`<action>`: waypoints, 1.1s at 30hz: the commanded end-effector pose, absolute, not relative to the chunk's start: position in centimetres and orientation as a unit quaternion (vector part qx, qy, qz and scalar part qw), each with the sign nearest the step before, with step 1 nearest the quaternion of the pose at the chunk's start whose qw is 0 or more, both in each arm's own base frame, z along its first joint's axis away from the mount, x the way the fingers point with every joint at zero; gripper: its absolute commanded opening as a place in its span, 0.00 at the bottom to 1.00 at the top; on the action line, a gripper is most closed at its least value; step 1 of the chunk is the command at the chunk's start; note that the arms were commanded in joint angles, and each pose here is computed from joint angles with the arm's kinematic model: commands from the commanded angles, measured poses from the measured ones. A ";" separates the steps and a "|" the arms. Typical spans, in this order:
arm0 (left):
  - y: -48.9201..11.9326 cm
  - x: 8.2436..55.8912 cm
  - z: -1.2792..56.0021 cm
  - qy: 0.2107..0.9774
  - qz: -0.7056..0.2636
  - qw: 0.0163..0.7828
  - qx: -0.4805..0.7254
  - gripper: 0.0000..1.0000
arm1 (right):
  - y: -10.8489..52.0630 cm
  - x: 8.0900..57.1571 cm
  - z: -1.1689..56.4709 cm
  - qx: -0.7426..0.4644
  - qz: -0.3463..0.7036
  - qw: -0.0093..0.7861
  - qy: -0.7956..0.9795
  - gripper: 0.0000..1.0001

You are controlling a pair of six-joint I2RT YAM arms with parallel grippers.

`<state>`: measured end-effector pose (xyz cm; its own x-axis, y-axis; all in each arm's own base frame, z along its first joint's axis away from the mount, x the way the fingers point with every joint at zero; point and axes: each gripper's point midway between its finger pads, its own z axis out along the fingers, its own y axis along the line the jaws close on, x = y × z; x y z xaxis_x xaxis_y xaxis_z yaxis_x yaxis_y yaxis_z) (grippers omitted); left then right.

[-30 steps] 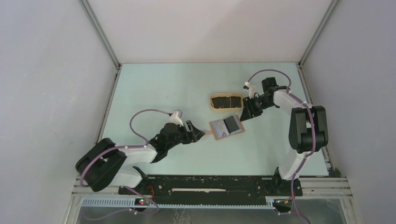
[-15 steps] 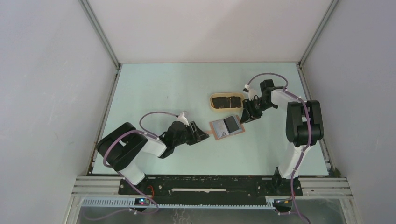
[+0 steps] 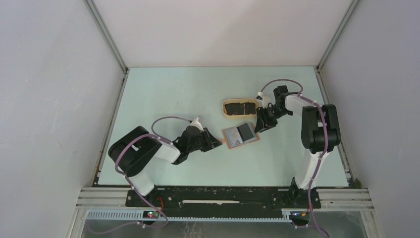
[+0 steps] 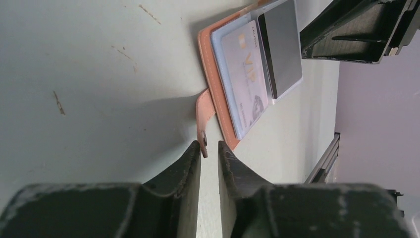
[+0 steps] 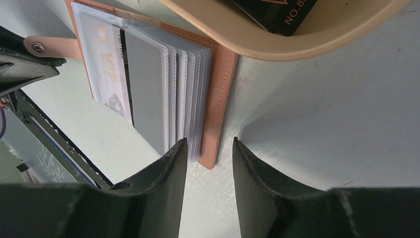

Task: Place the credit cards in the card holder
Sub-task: Close the card holder at the center of the board.

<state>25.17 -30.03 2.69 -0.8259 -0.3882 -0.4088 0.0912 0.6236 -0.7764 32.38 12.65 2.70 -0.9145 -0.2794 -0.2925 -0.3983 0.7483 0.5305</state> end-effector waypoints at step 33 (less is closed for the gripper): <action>-37.9 25.0 15.7 0.795 -0.513 0.319 0.054 0.00 | 21.0 28.3 6.2 -0.307 0.351 0.048 0.883 0.37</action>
<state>24.92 -34.99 13.71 -0.7885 -0.3007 -0.5365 0.3369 0.5186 -0.7858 27.34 20.54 3.70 -0.8197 -0.5240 -0.2315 -0.5485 0.6014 0.5810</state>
